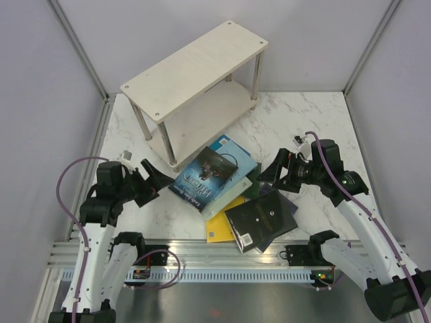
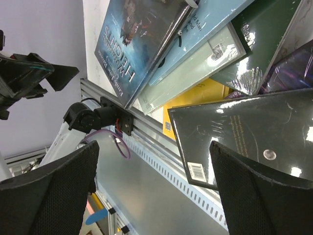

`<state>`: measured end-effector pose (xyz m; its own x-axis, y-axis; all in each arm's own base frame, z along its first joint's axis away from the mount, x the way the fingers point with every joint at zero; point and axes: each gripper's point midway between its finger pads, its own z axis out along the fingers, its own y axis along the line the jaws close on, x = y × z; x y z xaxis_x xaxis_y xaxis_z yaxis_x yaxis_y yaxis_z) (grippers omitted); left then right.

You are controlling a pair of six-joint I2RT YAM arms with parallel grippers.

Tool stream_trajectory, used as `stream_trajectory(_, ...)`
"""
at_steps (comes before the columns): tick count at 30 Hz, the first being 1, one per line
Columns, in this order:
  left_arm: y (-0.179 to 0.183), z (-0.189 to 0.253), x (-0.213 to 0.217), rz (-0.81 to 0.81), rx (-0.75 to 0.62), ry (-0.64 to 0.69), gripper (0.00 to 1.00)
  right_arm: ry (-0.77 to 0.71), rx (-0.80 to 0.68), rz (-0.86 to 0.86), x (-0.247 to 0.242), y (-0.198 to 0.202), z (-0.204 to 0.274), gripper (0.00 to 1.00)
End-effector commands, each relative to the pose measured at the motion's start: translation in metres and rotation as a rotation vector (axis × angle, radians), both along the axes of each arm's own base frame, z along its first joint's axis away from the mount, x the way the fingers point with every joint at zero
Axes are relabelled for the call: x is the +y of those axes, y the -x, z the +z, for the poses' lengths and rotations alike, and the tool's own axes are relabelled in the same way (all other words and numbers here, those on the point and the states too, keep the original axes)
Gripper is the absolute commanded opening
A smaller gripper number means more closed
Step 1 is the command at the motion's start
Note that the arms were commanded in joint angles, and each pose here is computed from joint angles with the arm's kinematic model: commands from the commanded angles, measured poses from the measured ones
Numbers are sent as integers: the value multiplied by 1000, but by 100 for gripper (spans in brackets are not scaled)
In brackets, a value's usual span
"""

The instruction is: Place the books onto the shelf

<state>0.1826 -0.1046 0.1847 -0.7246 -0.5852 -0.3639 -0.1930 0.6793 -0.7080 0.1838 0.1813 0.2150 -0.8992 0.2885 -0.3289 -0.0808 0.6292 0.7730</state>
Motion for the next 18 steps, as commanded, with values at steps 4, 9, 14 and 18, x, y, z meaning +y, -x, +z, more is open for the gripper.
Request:
stream_trajectory(4,11,-26,-15,-28,76,106,100,-18,-53,13,4,-9,8,98)
stream_trajectory(9,6,-56,-15,8,129,127,100,-10,-45,19,4,-8,3,98)
stream_trajectory(14,-6,-69,-15,52,115,163,100,-3,-35,25,4,-9,-2,98)
stream_trajectory(18,-20,-66,-17,63,47,198,100,4,-29,28,4,-10,-6,98)
